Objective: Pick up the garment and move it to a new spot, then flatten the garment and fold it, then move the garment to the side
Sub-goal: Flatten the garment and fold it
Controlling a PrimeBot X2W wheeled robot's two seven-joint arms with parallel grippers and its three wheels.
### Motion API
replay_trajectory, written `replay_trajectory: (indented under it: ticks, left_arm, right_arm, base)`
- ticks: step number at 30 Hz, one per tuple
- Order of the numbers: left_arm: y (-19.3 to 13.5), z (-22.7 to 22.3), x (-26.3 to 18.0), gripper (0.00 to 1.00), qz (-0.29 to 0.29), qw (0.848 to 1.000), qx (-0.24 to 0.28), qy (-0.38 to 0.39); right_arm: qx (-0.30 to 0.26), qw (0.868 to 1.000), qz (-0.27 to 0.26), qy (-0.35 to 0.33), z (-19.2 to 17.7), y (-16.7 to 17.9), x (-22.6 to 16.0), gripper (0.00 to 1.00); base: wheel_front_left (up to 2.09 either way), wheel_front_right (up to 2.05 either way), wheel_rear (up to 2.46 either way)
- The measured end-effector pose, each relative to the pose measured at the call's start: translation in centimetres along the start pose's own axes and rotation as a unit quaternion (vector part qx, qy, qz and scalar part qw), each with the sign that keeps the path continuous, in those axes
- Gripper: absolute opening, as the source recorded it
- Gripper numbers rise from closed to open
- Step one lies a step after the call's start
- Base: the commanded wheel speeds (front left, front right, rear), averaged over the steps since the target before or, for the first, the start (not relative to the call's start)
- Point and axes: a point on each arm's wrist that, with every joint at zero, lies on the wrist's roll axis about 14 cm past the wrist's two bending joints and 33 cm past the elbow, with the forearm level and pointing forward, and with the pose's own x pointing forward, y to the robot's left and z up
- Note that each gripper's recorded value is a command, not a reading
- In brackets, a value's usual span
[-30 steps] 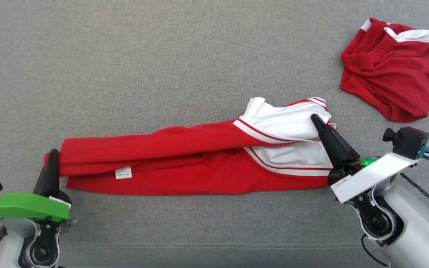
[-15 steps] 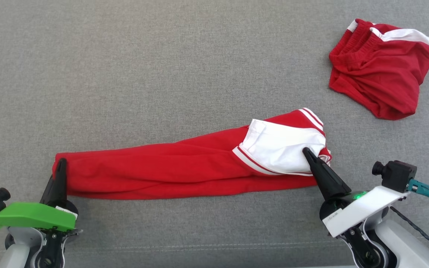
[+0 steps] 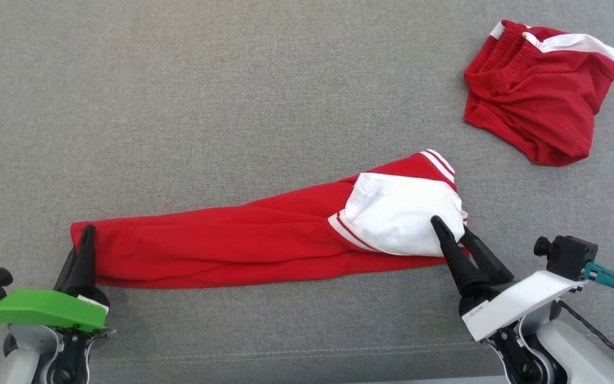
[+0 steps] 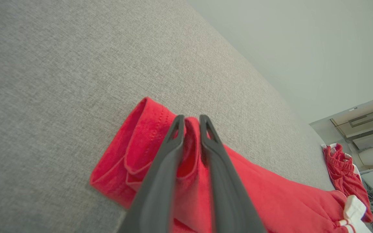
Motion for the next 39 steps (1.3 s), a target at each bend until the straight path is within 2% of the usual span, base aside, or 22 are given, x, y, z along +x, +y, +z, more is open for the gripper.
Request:
replay_trajectory:
  ticks: [4, 9, 13, 15, 17, 22, 28, 39]
  left_arm:
    - [-0.1, -0.1, 0.1, 0.28, -0.003, 1.0, 0.002, 0.006]
    - [0.1, 0.0, 0.1, 0.44, -0.003, 1.0, 0.01, 0.009]
    - [-0.3, -0.4, 0.1, 0.52, -0.008, 1.0, 0.009, 0.014]
    - [-0.6, -0.4, 0.2, 0.8, -0.013, 1.0, 0.009, 0.013]
    - [-0.7, -0.4, 0.2, 1.0, -0.015, 1.0, 0.009, 0.014]
    - [-0.8, -0.6, 0.1, 1.0, -0.011, 1.0, 0.01, 0.016]
    - [-1.2, -0.2, 0.2, 1.0, -0.014, 1.0, 0.01, 0.01]
    - [-0.7, 1.7, -0.1, 1.0, 0.0, 0.999, 0.024, -0.023]
  right_arm:
    - [0.001, 1.0, -0.027, 0.01, -0.9, -1.2, -0.9, 1.0]
    - [0.024, 0.998, -0.052, 0.012, -1.8, -1.6, -1.6, 1.0]
    - [0.047, 0.997, -0.061, -0.019, -0.6, -1.5, -1.6, 1.0]
    - [0.051, 0.996, -0.062, -0.035, 0.2, -1.4, -1.5, 1.0]
    - [0.052, 0.996, -0.062, -0.049, 1.0, -1.4, -1.5, 1.0]
    - [0.041, 0.995, -0.059, -0.065, 2.1, -1.3, -1.6, 1.0]
    - [0.037, 0.997, -0.05, -0.055, 1.6, -0.9, -1.6, 1.0]
    - [0.101, 0.991, -0.079, -0.031, -1.3, -1.4, -3.3, 1.0]
  base:
    - [0.0, 0.0, 0.0]
    - [0.0, 0.0, 0.0]
    - [0.0, 0.0, 0.0]
    - [0.0, 0.0, 0.0]
    - [0.0, 0.0, 0.0]
    - [0.0, 0.0, 0.0]
    - [0.0, 0.0, 0.0]
    - [0.0, 0.0, 0.0]
